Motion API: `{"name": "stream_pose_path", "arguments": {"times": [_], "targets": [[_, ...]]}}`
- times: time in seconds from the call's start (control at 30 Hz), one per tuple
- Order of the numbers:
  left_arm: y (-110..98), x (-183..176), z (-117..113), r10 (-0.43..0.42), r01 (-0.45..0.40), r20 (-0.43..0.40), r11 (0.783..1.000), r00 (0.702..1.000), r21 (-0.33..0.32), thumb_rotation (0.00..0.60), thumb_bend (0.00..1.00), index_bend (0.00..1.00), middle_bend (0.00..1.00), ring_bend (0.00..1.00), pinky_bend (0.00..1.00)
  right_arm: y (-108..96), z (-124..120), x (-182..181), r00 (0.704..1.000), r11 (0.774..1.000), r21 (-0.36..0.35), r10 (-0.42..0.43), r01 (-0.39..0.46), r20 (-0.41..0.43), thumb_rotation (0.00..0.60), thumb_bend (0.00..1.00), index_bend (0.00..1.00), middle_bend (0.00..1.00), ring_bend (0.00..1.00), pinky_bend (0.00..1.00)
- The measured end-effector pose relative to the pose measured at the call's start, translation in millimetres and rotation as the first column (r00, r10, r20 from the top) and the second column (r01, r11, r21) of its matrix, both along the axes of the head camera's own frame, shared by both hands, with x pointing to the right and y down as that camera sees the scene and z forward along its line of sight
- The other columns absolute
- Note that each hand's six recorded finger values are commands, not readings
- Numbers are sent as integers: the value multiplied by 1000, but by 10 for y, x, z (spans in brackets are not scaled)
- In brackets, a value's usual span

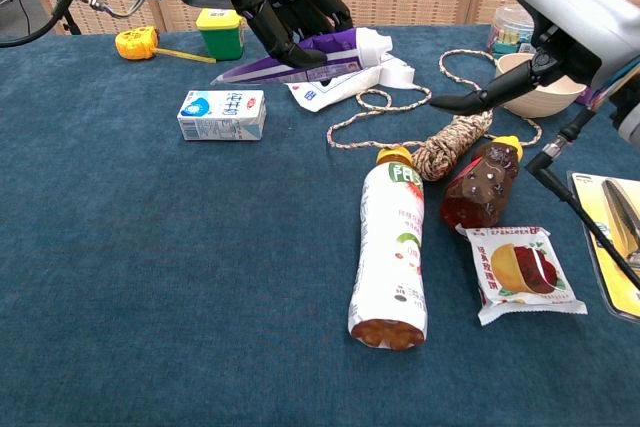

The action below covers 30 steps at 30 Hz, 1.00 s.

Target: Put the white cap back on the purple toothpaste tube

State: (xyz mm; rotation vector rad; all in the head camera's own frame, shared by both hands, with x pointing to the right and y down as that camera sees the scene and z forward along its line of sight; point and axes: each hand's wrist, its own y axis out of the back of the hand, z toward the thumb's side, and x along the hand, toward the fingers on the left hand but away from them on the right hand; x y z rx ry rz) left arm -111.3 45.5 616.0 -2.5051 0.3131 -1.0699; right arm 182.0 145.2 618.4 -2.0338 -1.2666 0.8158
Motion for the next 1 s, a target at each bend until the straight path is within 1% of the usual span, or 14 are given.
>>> {"name": "stream_pose_path", "arguments": {"times": [0.23,0.47,0.77,1.0], "targets": [[25,137,17,-1,1,-5,1000,1000,-6,600,706,581,467,418,500,-71,31,-67,1000,1000,2,11,-11,20,600,171,0,0,0,11],[23,228,-5,-14,14,-14,1000,1000,-11,600,706,580,467,419,500,-97,74,-106,999,1000,-5,15,-14,30,600,171,0,0,0,11],[26,274,-10,-24,24,-17,1000,1000,-13,600,705,581,468,419,500,-113,99,-146,999,1000,-12,19,-19,38,600,171,0,0,0,11],[-11,234,-7,-28,28,-6,1000,1000,11,600,705,580,470,420,500,-98,99,-125,999,1000,-15,24,-23,38,600,171,0,0,0,11]]}}
